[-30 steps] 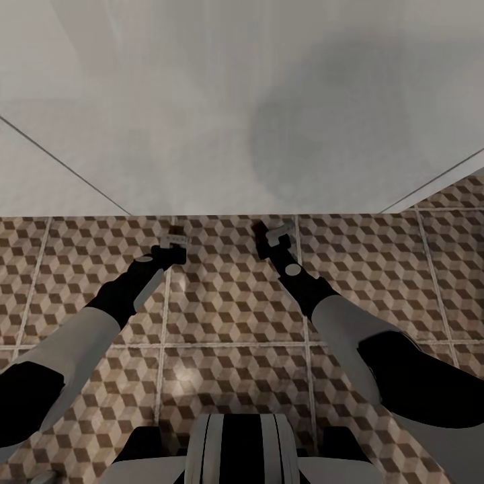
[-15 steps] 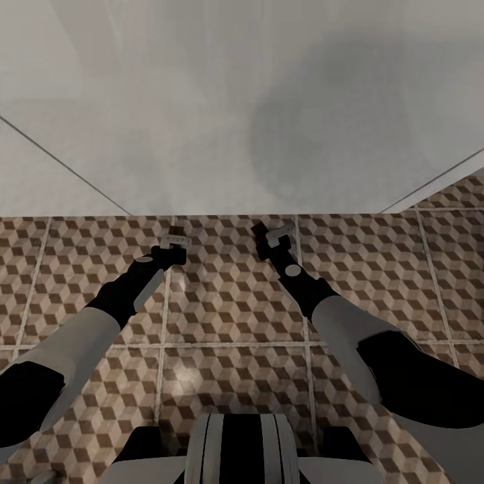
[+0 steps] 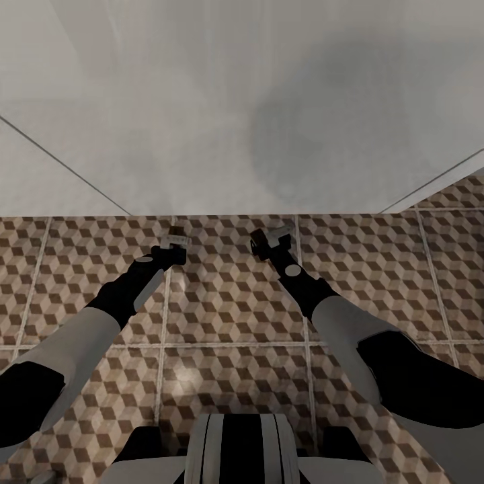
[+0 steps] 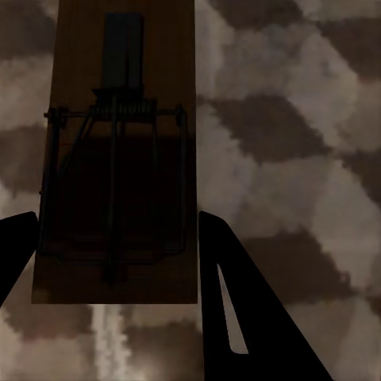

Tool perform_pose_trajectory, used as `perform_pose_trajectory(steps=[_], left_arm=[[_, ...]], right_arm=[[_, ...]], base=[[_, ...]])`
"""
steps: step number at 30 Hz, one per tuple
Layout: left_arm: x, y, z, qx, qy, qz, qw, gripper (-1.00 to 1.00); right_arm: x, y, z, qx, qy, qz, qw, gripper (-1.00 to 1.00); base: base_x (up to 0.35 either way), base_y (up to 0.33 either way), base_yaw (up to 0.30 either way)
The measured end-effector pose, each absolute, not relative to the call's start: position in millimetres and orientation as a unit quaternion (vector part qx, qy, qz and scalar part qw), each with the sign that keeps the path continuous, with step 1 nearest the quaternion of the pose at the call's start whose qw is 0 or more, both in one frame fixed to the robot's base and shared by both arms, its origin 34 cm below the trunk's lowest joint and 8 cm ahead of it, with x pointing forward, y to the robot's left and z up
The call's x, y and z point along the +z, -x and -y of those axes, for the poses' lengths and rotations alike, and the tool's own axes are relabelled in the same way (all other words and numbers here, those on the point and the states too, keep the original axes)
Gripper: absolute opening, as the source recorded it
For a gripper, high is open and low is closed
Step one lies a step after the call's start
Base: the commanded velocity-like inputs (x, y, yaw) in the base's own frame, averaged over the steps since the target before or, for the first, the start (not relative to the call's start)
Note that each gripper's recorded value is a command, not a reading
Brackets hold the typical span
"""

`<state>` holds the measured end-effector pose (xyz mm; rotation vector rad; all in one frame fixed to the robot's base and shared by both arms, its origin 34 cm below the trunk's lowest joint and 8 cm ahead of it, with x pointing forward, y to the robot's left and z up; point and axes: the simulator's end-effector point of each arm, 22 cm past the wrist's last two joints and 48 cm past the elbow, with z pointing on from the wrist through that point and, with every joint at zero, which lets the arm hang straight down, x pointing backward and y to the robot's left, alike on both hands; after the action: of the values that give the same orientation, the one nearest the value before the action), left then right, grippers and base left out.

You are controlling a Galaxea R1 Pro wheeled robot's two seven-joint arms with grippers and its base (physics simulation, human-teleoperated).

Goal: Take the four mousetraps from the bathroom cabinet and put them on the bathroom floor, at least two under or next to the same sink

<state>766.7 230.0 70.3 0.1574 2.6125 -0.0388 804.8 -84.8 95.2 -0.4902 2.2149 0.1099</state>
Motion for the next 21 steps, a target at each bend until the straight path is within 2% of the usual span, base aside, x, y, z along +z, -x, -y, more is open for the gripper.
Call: perform_pose_trajectory(steps=[17, 18, 21], left_arm=[[70.2, -766.6, -229.8, -0.014, -0.058, -0.964, 0.259, -1.00], [70.2, -766.6, -229.8, -0.014, -0.058, -0.964, 0.259, 1.00], [70.1, -766.4, -229.1, -0.015, -0.060, -0.964, 0.259, 1.00]], right_arm=[[97.2, -806.1, 84.0, 0.045, 0.195, -0.882, 0.427, 1.00], [97.2, -806.1, 84.0, 0.045, 0.195, -0.882, 0.427, 1.00], [97.2, -806.1, 83.9, 0.045, 0.195, -0.882, 0.427, 1.00]], base=[[0.000, 0.000, 0.000], [0.000, 0.000, 0.000], [0.000, 0.000, 0.000]])
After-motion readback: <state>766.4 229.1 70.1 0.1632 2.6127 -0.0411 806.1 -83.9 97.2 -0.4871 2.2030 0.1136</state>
